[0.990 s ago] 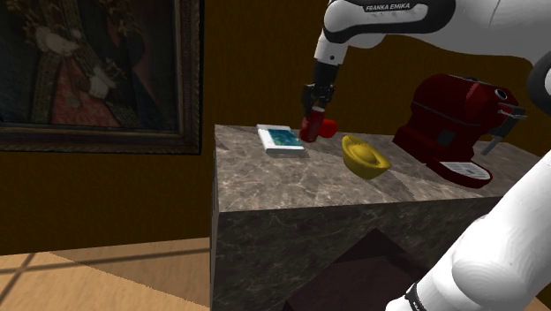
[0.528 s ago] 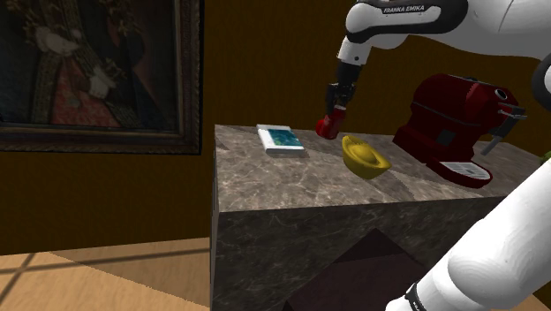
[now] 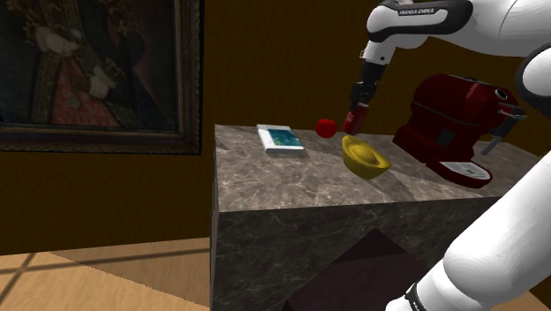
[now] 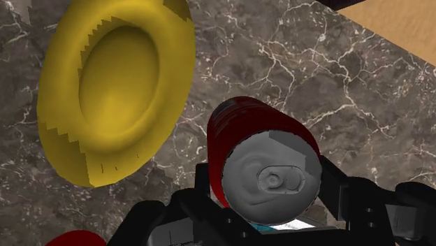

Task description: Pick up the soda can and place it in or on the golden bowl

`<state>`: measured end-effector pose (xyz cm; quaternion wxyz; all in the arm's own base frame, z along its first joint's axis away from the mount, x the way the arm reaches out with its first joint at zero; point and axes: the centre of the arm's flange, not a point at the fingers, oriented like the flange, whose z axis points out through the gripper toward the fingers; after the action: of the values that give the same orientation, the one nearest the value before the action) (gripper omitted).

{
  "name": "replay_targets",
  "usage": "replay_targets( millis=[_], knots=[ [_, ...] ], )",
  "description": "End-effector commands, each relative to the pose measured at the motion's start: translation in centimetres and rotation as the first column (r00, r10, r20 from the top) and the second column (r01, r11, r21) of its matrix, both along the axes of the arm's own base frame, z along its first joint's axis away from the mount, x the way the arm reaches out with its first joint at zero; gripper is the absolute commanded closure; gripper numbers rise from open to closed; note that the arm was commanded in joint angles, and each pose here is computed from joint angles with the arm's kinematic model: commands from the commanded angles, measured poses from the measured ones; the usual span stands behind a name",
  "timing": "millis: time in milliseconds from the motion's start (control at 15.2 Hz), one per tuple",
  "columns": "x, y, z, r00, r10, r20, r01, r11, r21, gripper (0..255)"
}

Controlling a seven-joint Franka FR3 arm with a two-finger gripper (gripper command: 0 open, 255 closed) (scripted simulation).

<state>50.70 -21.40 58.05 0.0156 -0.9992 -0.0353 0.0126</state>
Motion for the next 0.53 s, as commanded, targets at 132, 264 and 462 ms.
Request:
replay_targets(
  millis=[132,264,462],
  knots=[
    [-1.2,-4.9,0.8,1.0,0.002,0.0,-0.002,1.0,0.0,255],
    [-1.8,-7.4,1.0,1.0,0.002,0.0,-0.002,1.0,0.0,255],
    [-2.7,-11.3,1.4,1.0,0.002,0.0,-0.002,1.0,0.0,255]
  ],
)
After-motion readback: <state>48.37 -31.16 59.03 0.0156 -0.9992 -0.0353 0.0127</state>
